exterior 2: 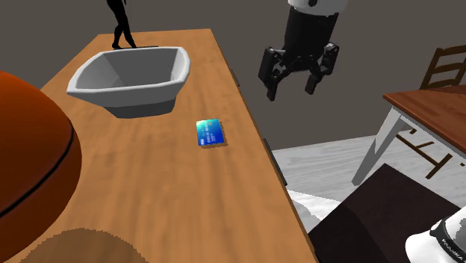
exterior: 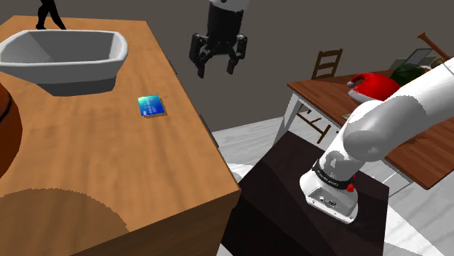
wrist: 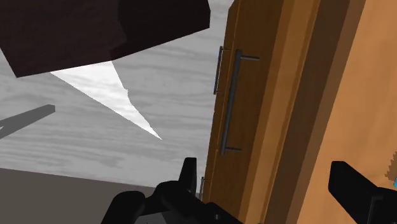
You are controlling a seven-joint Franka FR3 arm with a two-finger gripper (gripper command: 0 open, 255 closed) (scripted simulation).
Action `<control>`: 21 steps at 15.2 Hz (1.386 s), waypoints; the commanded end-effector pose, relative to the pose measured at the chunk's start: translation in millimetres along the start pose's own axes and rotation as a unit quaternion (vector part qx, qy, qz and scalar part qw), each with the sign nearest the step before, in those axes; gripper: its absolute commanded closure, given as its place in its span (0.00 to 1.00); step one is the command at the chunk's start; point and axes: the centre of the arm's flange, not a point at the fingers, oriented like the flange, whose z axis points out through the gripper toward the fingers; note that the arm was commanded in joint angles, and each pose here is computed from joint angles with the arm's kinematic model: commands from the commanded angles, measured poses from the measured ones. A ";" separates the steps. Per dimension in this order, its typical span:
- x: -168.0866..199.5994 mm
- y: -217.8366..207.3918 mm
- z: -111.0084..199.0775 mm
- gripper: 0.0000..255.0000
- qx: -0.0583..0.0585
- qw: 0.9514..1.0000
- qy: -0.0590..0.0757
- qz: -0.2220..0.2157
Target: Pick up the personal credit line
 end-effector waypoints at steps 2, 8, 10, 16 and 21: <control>8.5 -39.2 4.8 0.00 -0.007 1.000 0.007 0.015; 27.0 -119.1 16.0 0.00 -0.022 0.999 0.022 0.043; 34.2 -145.5 20.1 0.00 -0.027 0.998 0.027 0.052; 44.6 -183.4 42.2 0.00 -0.034 0.997 0.035 0.066; 42.8 -182.8 66.3 0.00 -0.034 0.997 0.035 0.066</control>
